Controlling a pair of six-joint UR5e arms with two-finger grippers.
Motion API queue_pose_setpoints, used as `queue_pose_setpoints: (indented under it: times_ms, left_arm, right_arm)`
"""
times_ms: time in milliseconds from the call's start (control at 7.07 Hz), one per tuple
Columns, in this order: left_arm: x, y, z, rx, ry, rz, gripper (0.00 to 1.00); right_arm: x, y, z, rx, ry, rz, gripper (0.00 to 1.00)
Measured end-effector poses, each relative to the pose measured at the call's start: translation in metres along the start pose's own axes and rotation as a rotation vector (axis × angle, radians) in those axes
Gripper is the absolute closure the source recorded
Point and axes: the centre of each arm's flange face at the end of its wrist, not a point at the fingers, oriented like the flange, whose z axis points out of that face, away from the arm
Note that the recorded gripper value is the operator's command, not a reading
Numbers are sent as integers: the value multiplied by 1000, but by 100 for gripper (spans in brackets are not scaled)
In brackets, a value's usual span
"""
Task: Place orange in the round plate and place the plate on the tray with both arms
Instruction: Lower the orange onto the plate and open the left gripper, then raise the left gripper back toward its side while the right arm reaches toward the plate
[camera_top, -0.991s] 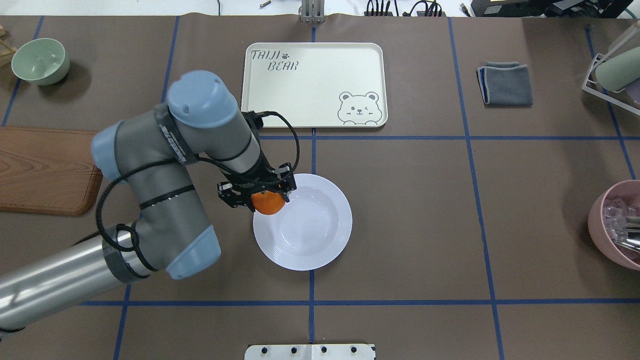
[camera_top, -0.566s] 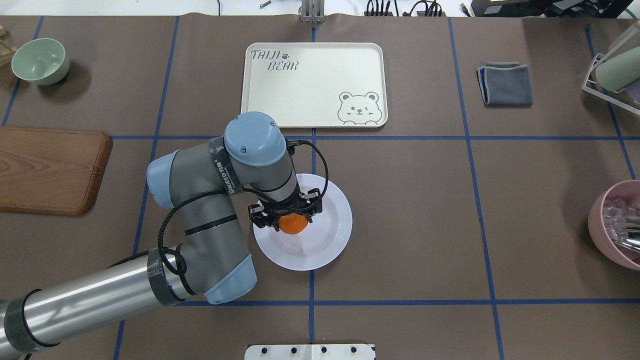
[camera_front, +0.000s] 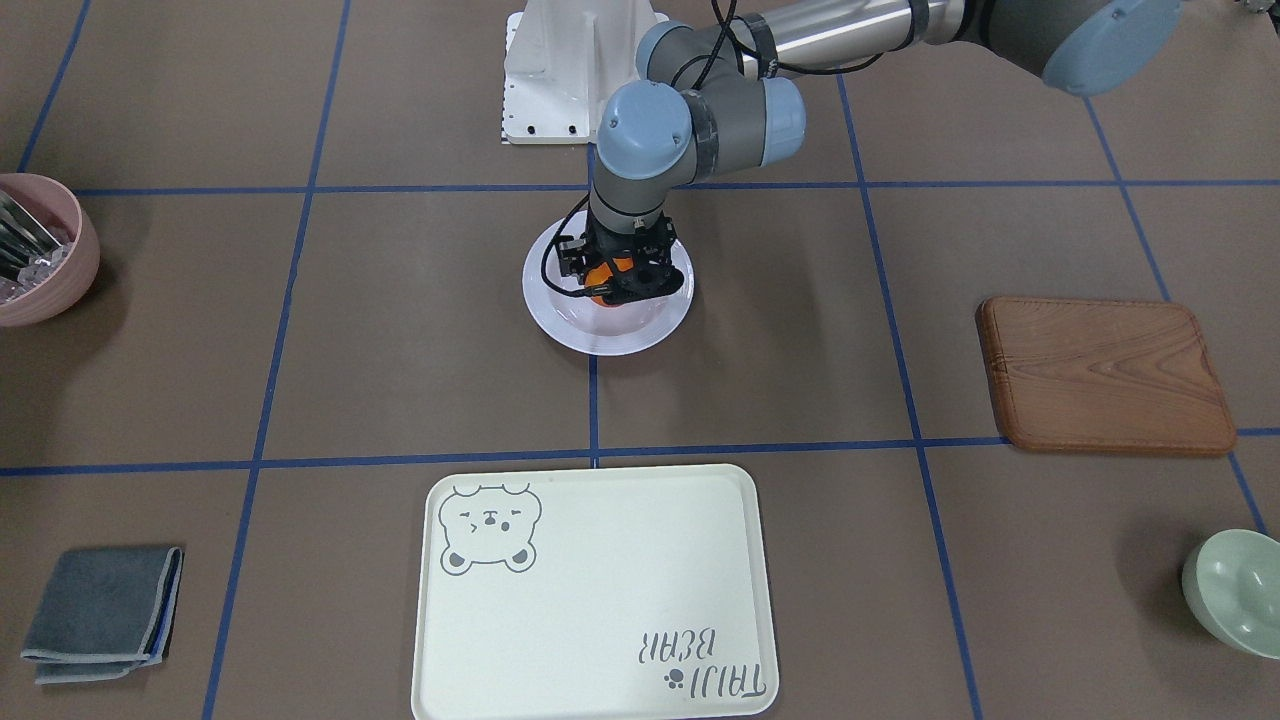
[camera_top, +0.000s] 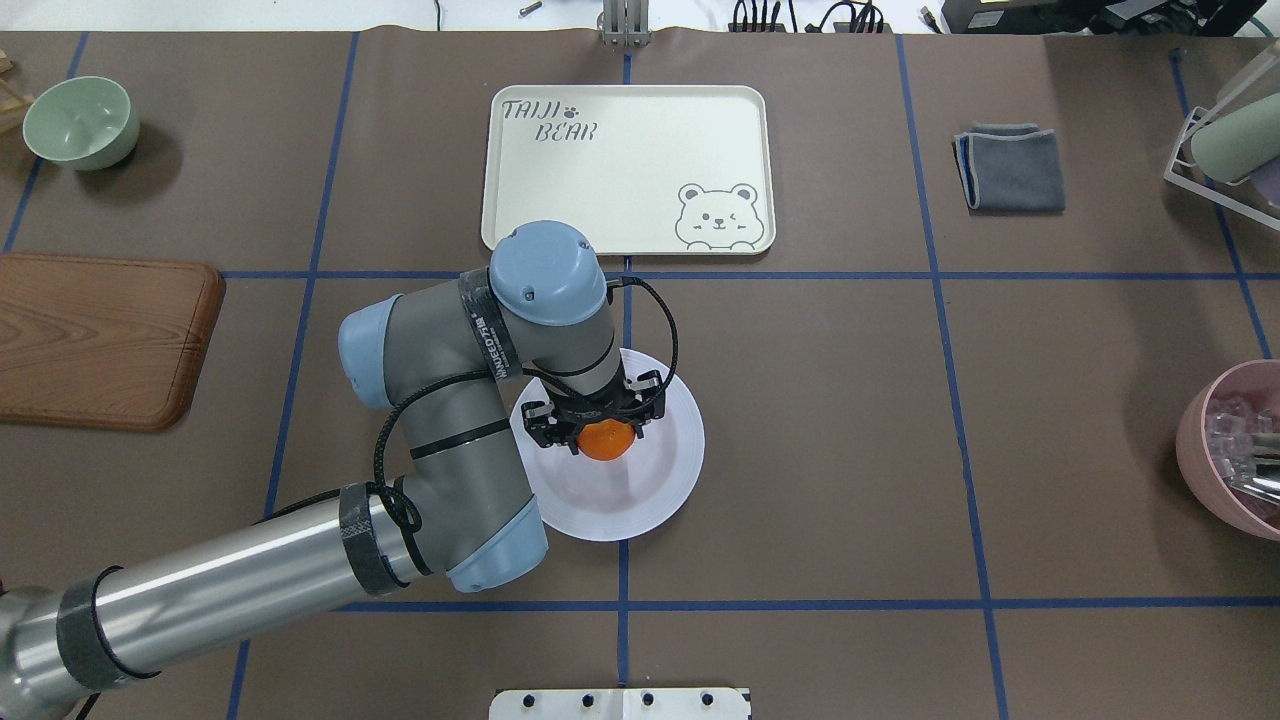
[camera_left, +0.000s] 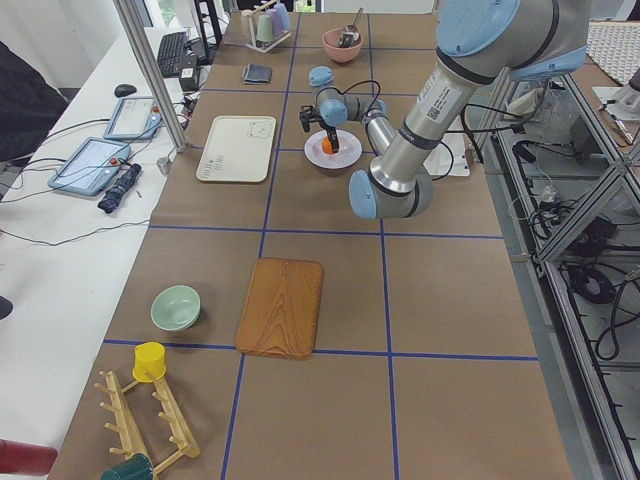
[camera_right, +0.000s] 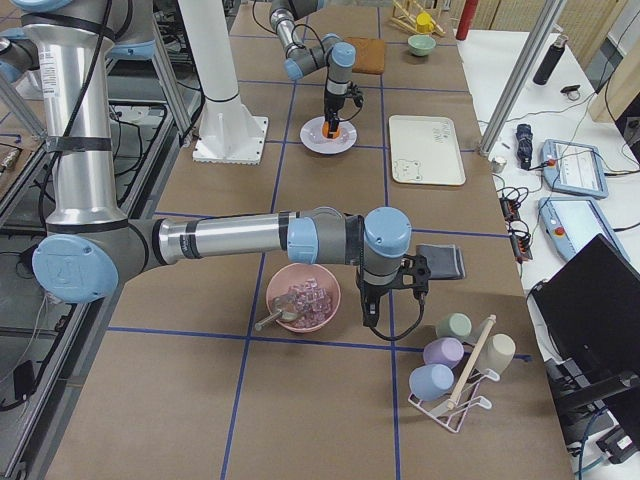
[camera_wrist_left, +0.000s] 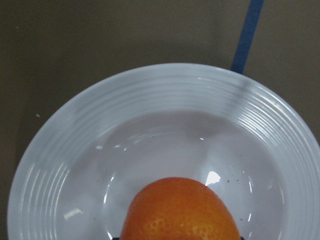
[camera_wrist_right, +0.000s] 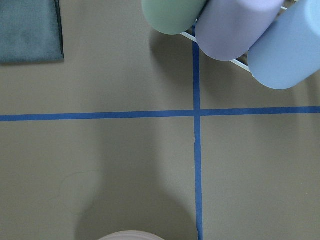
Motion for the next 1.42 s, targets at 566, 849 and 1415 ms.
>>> queue_pose_setpoints:
  times_ms: [566, 849, 1415]
  left_arm:
    - [-9, -5, 7, 17, -15, -3, 2]
    - [-15, -4, -2, 38, -5, 1, 2]
    - [-58, -38, -143, 156, 15, 71, 2]
  right_arm:
    - [0, 0, 0, -2, -1, 3, 0]
    - [-6, -2, 1, -3, -16, 16, 0]
    - [-134, -15, 53, -29, -148, -29, 0]
